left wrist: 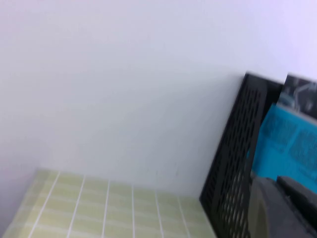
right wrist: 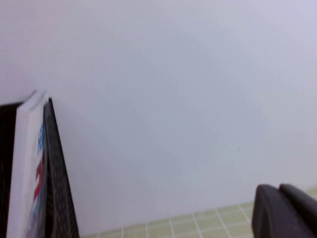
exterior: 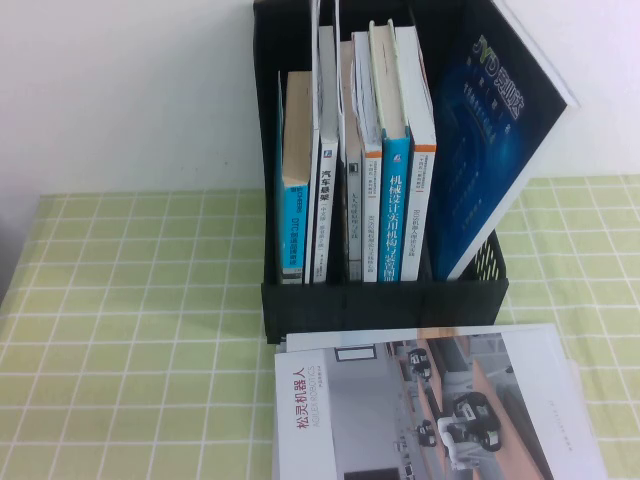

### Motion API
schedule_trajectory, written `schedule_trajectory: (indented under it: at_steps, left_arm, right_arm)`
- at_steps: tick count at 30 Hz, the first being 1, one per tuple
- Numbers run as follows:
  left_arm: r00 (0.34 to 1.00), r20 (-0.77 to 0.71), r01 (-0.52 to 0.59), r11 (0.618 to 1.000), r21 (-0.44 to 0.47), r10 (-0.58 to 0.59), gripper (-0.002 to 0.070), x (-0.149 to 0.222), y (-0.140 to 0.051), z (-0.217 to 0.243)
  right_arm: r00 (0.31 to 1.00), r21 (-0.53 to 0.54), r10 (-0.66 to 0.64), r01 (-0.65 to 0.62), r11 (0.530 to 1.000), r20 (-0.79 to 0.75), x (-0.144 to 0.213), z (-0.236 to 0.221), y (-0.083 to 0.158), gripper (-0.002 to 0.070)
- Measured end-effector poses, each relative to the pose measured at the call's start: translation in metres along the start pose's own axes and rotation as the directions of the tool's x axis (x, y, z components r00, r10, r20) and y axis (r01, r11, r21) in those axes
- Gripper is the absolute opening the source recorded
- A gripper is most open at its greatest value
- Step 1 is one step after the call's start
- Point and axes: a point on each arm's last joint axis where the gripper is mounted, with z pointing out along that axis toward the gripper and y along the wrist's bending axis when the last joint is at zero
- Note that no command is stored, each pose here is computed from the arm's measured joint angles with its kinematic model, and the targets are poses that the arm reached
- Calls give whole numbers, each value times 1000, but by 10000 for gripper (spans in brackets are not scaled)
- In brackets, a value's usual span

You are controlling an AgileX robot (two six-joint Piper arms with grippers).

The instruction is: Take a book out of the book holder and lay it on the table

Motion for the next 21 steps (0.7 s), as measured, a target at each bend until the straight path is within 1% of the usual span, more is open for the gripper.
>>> schedule_trajectory:
  at_steps: [2, 4, 6, 7, 11, 13, 16, 18, 21]
  left_arm:
    - [1000, 10, 3, 1000, 2, -3, -3, -1, 0, 0]
    - [999, 33, 6, 1000, 7, -6, -3, -3, -1, 0]
    - [999, 54, 0, 1000, 11, 0, -3, -5, -1, 0]
    - [998, 67, 14, 1000, 14, -15, -3, -6, -1, 0]
    - [975, 156, 153, 987, 50, -159, -3, -15, -2, -1]
    - [950, 228, 200, 976, 84, -215, -3, -21, -3, -3]
    - [896, 361, 217, 965, 147, -257, -3, -34, -5, -7]
    - [833, 465, 226, 952, 208, -300, -3, -45, -6, -13]
    - [757, 534, 255, 923, 288, -375, -3, -55, -7, -19]
  right_arm:
    - [1000, -2, 0, 0, 1000, 19, -2, 0, 0, -2]
    - [996, -8, 0, 0, 1000, 88, -8, 0, 1, -2]
    - [985, -20, 33, -30, 999, 169, -15, -1, 1, -2]
    - [978, -30, 58, -53, 998, 203, -19, -2, 2, -2]
    - [938, -63, 121, -107, 992, 323, -30, -5, 2, -2]
    - [925, -73, 136, -117, 990, 356, -33, -6, 2, -2]
    - [889, -101, 172, -142, 985, 424, -40, -9, 3, -2]
    - [848, -127, 190, -146, 981, 495, -46, -13, 3, -2]
    - [806, -151, 205, -144, 978, 556, -57, -17, 4, -2]
